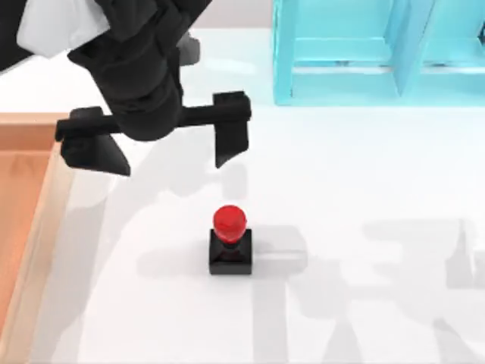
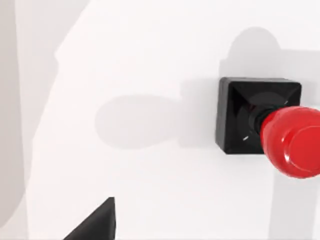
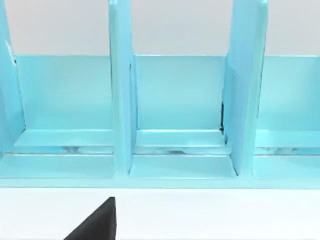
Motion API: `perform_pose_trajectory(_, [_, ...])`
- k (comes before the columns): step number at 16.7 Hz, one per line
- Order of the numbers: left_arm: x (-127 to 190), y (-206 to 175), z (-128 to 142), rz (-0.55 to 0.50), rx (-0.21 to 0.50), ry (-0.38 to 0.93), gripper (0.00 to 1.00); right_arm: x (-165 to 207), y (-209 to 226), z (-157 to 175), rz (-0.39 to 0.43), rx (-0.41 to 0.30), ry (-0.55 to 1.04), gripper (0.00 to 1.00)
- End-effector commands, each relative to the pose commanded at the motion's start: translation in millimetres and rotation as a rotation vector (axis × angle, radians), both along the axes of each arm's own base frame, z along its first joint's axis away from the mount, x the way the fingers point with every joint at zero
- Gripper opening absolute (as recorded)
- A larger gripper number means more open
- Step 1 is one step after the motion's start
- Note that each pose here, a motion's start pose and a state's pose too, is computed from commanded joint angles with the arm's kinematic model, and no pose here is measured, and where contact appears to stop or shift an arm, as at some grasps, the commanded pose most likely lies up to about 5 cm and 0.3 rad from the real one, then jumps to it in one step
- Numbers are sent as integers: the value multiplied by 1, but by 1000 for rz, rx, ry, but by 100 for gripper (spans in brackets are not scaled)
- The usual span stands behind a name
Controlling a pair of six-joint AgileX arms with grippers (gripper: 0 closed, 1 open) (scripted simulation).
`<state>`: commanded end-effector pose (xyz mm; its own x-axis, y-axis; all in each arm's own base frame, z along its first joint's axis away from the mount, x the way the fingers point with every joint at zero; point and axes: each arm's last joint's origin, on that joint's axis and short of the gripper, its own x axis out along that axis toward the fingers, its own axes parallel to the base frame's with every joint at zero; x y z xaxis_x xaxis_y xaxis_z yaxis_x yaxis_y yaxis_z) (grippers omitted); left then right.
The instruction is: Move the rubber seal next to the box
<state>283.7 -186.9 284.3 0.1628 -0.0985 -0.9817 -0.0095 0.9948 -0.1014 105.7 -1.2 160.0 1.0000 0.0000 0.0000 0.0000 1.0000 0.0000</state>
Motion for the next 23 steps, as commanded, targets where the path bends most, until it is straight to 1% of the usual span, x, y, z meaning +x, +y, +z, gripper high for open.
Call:
perform_pose_trajectory(3, [15, -43, -21, -21, 65, 110, 100, 0, 0, 0, 0, 0, 0, 100])
perform_pose_trajectory(6, [19, -67, -34, -36, 98, 158, 100, 0, 0, 0, 0, 0, 0, 100])
perform_pose_trajectory(13, [20, -68, -36, -35, 101, 161, 100, 0, 0, 0, 0, 0, 0, 100])
perform_pose_trajectory(14, [20, -69, -39, -37, 101, 162, 100, 0, 0, 0, 0, 0, 0, 100])
perform_pose_trajectory(17, [22, -71, -61, -38, 102, 162, 100, 0, 0, 0, 0, 0, 0, 100])
perform_pose_trajectory(23, [20, -71, -122, -38, 101, 161, 100, 0, 0, 0, 0, 0, 0, 100])
